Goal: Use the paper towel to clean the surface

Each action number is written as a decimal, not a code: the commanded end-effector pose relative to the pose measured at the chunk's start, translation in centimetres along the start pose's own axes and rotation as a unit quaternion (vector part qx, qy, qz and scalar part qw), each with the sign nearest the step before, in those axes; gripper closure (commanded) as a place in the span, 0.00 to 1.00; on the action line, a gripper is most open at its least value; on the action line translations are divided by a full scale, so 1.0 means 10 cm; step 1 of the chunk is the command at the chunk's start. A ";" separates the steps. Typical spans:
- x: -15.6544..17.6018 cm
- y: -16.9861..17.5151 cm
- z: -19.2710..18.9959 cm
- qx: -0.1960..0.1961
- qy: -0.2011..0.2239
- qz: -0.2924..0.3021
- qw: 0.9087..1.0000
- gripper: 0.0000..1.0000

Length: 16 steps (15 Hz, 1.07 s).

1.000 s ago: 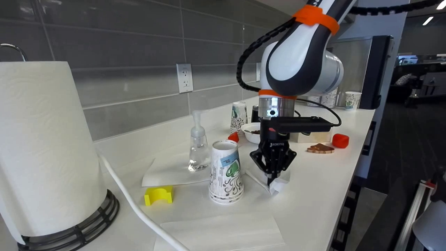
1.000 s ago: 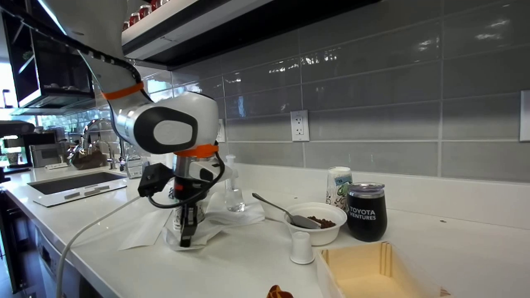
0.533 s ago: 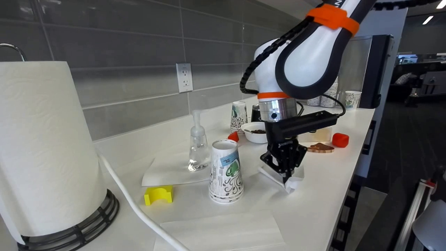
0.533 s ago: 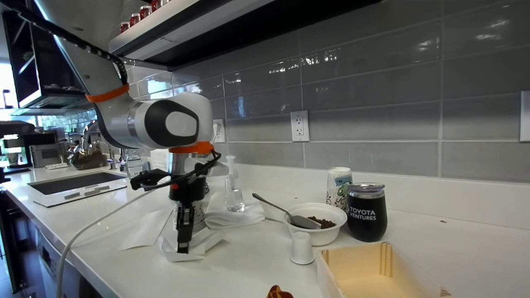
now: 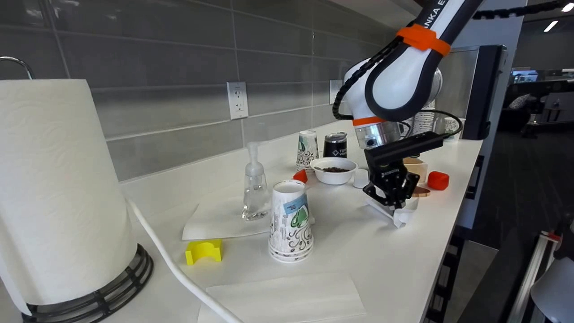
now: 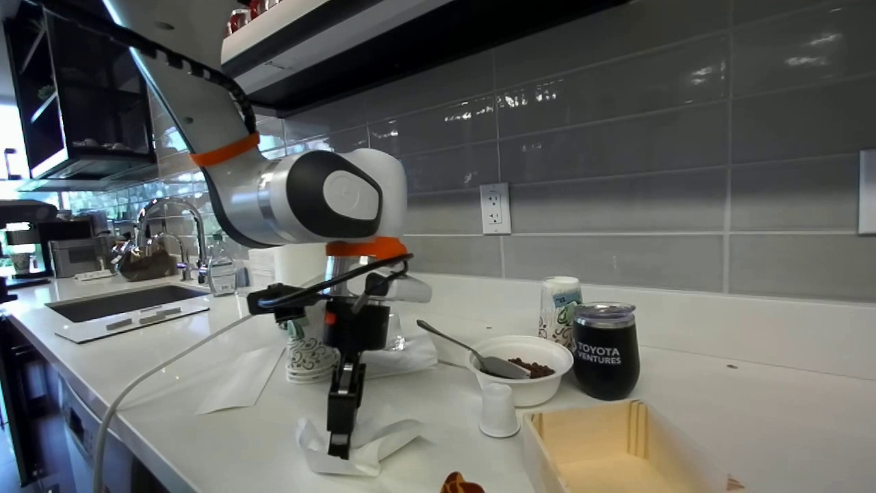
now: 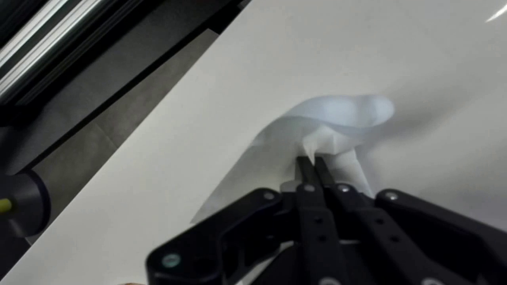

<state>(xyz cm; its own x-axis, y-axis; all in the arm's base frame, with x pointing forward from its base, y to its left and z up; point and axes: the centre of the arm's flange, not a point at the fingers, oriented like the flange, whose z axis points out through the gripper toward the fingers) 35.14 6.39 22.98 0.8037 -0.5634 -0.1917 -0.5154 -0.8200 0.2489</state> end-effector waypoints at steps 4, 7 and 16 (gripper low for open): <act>0.00 0.03 0.02 0.090 0.000 -0.010 0.996 1.00; -0.19 -0.18 -0.03 0.130 -0.004 -0.052 0.990 1.00; -0.90 -0.69 0.09 0.098 -0.047 -0.195 0.975 1.00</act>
<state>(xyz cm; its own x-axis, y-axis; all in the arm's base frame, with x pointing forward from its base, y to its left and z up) 33.63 16.19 23.19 0.9263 -0.2700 -0.2629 -0.2966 -0.9527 -0.0665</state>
